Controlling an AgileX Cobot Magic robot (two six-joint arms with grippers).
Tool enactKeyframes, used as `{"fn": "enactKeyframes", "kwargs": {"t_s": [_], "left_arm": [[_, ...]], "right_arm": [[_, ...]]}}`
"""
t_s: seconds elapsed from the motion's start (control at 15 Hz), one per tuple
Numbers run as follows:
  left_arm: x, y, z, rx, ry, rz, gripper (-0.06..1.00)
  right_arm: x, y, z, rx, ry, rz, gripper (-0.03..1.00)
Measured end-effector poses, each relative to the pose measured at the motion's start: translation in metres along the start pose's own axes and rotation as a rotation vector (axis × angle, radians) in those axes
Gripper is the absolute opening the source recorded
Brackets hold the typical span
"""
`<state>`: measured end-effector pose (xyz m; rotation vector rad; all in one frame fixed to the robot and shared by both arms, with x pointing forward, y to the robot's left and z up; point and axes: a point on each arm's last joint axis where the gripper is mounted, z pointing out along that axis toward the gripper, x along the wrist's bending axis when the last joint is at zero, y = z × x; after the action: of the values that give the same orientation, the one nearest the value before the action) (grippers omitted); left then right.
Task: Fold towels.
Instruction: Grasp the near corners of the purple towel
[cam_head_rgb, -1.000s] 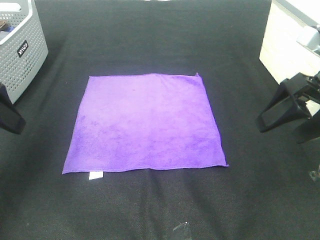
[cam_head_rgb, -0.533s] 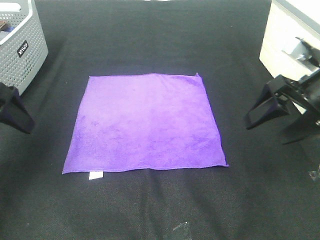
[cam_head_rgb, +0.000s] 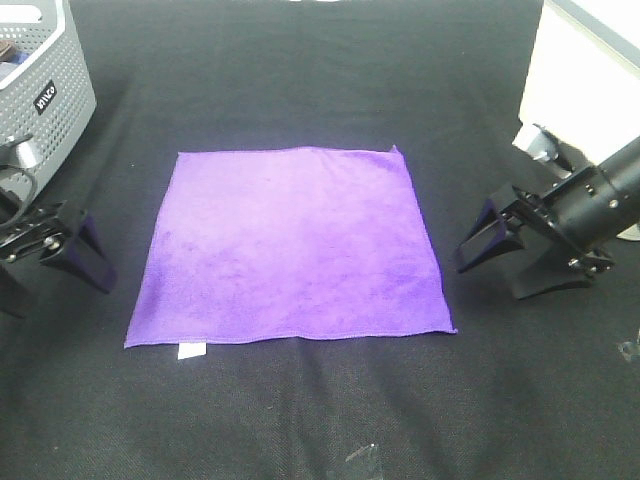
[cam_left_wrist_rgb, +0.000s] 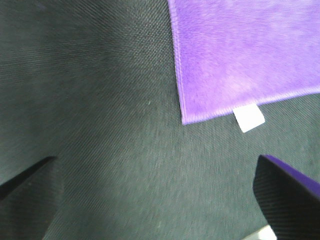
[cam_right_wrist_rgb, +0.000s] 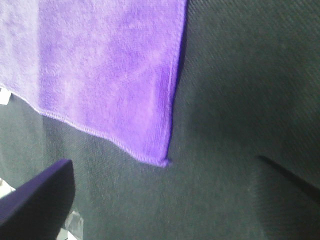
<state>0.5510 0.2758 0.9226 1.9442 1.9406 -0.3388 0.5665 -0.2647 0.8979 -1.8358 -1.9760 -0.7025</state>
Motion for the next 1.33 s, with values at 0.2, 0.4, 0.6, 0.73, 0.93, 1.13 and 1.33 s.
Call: {"fn": "enactKeyframes", "kwargs": {"t_s": [0.2, 0.4, 0.6, 0.73, 0.93, 1.13, 1.33], "left_arm": [[0.002, 0.005, 0.002, -0.05, 0.014, -0.001, 0.97], [0.01, 0.005, 0.019, -0.007, 0.008, -0.006, 0.97], [0.014, 0.007, 0.034, 0.003, -0.018, 0.004, 0.95], [0.016, 0.009, 0.042, 0.006, -0.049, 0.001, 0.92], [0.018, 0.01, 0.047, 0.015, -0.063, -0.005, 0.91], [0.019, 0.011, 0.047, 0.021, -0.072, -0.006, 0.9], [0.019, 0.011, 0.047, 0.021, -0.072, -0.006, 0.89]], "right_arm": [[-0.008, 0.001, 0.011, 0.009, 0.003, 0.017, 0.89], [-0.012, 0.002, 0.014, -0.003, -0.018, 0.021, 0.89], [-0.014, 0.004, 0.014, -0.022, -0.036, 0.018, 0.88], [-0.015, 0.004, 0.014, -0.031, -0.046, 0.005, 0.87], [-0.015, 0.005, 0.014, -0.034, -0.049, 0.004, 0.86], [-0.015, 0.005, 0.014, -0.033, -0.049, 0.003, 0.85], [-0.017, 0.004, 0.019, -0.015, -0.035, 0.016, 0.85]]}}
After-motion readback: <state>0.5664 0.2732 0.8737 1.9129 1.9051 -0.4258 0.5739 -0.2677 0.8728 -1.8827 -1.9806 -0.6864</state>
